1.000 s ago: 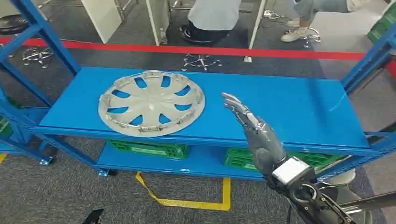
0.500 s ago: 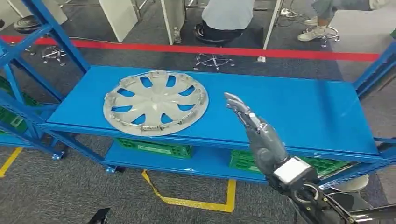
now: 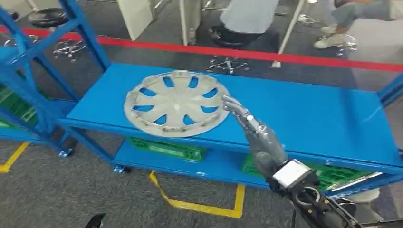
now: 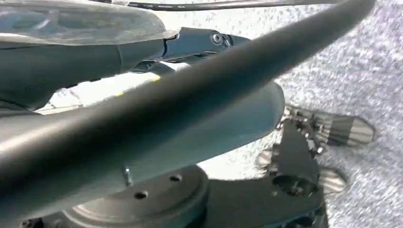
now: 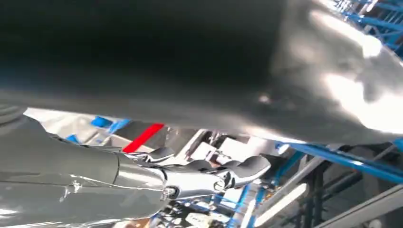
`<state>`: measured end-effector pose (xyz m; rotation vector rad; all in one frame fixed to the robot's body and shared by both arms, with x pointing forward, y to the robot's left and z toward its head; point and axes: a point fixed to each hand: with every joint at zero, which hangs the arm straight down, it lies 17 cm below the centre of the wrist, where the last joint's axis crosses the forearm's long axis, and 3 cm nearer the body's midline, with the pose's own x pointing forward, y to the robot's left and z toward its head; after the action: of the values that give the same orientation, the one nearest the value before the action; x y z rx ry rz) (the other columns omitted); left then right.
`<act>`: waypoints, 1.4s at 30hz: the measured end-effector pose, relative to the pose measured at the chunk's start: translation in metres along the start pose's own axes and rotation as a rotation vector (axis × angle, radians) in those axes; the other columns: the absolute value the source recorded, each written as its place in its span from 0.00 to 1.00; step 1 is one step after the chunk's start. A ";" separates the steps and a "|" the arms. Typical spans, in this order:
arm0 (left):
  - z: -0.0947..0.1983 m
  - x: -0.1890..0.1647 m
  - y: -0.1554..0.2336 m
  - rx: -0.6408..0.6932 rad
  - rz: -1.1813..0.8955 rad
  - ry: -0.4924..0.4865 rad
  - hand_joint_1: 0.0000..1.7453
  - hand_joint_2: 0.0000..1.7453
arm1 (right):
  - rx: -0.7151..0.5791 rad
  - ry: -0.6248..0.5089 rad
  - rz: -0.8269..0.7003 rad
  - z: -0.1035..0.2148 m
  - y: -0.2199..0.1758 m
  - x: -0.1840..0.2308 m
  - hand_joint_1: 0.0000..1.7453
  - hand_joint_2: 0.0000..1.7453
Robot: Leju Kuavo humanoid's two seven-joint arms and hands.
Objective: Take the parts from the cabinet and place them on the table.
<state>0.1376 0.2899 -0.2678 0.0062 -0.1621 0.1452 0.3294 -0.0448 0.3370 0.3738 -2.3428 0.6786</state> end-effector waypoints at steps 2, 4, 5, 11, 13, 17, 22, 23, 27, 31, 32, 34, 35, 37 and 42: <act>0.000 -0.001 0.001 0.001 0.000 0.001 0.00 0.00 | 0.001 0.005 -0.003 0.001 0.001 -0.001 0.00 0.00; 0.000 -0.001 0.001 0.001 0.000 0.002 0.00 0.00 | 0.001 0.009 -0.004 0.002 0.001 -0.002 0.00 0.00; 0.000 -0.001 0.000 0.001 0.000 0.002 0.00 0.00 | 0.001 0.010 -0.003 0.002 0.001 -0.003 0.00 0.00; 0.000 -0.003 -0.001 -0.001 0.000 0.005 0.00 0.00 | 0.004 0.008 -0.002 0.001 0.002 -0.002 0.00 0.00; 0.000 -0.004 0.001 0.004 -0.001 0.007 0.00 0.00 | 0.004 0.006 -0.002 0.000 0.001 -0.002 0.00 0.00; 0.000 0.000 -0.001 0.001 -0.001 0.001 0.00 0.00 | 0.006 0.008 -0.004 0.001 0.003 -0.002 0.00 0.00; 0.000 -0.002 0.001 0.003 -0.001 0.004 0.00 0.00 | 0.007 0.008 -0.005 0.001 0.003 -0.003 0.00 0.00; 0.000 0.000 0.001 0.003 -0.001 0.000 0.00 0.00 | 0.007 0.008 -0.005 0.001 0.003 -0.002 0.00 0.00; 0.000 -0.002 0.001 0.004 -0.001 0.004 0.00 0.00 | 0.009 0.007 -0.005 0.001 0.004 -0.002 0.00 0.00; 0.000 -0.001 0.002 0.005 0.002 0.002 0.00 0.00 | 0.008 0.010 -0.008 0.002 0.004 -0.003 0.00 0.00; 0.000 -0.002 0.002 0.005 0.003 0.003 0.00 0.00 | 0.008 0.012 -0.009 0.002 0.004 -0.003 0.00 0.00; 0.000 -0.004 0.003 0.006 0.004 0.007 0.00 0.00 | 0.009 0.016 -0.011 0.003 0.005 -0.004 0.00 0.00; 0.000 -0.005 0.003 0.006 0.004 0.007 0.00 0.00 | 0.009 0.016 -0.010 0.003 0.005 -0.005 0.00 0.00; 0.000 -0.004 0.002 0.005 0.004 0.007 0.00 0.00 | 0.010 0.015 -0.009 0.002 0.005 -0.005 0.00 0.00; 0.000 -0.007 0.003 0.005 0.005 0.011 0.00 0.00 | 0.011 0.016 -0.009 0.002 0.005 -0.005 0.00 0.00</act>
<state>0.1301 0.2913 -0.2695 0.0101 -0.1508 0.1502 0.3298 -0.0416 0.3305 0.3825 -2.3217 0.6875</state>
